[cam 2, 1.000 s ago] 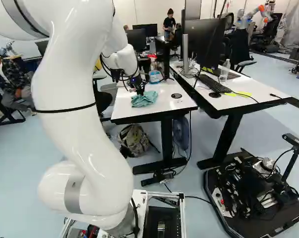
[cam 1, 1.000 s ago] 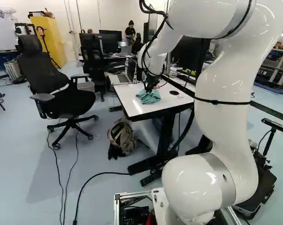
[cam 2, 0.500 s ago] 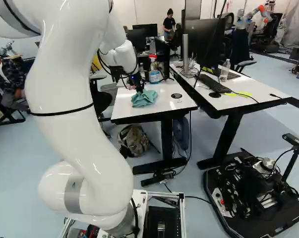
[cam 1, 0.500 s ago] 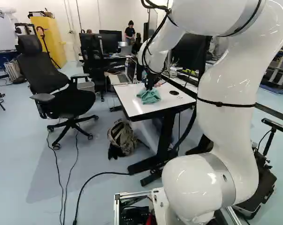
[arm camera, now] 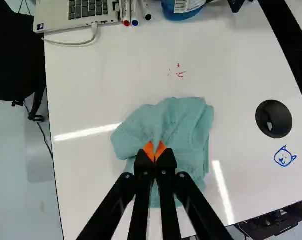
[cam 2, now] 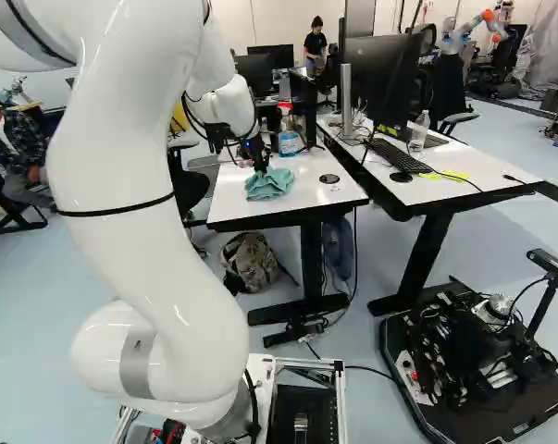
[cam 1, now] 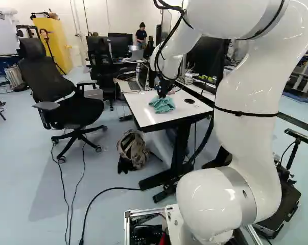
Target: Clean the table with the green towel
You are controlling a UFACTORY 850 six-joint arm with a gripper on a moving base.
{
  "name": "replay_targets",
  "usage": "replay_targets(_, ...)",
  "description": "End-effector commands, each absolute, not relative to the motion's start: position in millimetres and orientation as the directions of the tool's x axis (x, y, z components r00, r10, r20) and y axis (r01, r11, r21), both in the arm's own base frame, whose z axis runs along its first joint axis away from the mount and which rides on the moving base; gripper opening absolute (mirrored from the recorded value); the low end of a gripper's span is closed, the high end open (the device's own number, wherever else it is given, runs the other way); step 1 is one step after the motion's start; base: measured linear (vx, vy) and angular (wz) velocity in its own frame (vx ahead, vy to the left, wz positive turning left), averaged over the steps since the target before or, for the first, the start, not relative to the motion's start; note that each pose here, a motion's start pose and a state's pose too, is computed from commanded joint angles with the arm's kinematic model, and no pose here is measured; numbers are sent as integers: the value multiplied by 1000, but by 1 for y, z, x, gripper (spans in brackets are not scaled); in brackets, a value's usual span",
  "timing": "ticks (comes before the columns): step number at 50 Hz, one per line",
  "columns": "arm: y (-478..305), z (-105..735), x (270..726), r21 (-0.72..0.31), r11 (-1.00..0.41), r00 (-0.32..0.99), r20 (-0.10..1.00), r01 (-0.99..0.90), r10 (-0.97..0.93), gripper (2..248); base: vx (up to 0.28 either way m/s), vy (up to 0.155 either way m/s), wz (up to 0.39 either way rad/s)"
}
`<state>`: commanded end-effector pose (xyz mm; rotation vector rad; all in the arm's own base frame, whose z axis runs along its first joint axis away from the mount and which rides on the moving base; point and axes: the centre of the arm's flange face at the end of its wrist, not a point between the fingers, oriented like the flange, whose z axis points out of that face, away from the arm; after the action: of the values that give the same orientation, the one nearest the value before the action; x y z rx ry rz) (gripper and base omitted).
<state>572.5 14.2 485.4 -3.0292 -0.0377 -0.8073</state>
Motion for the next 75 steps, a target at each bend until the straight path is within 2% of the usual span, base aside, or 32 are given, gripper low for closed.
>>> replay_targets(30, 13, 485, 579, 0, -1000, 866, 500, 23, 20, 22, 0, 0, 0)
replay_targets(75, -5, 481, 655, 0, -1000, 841, 542, -7, -6, 22, 0, 0, 0)
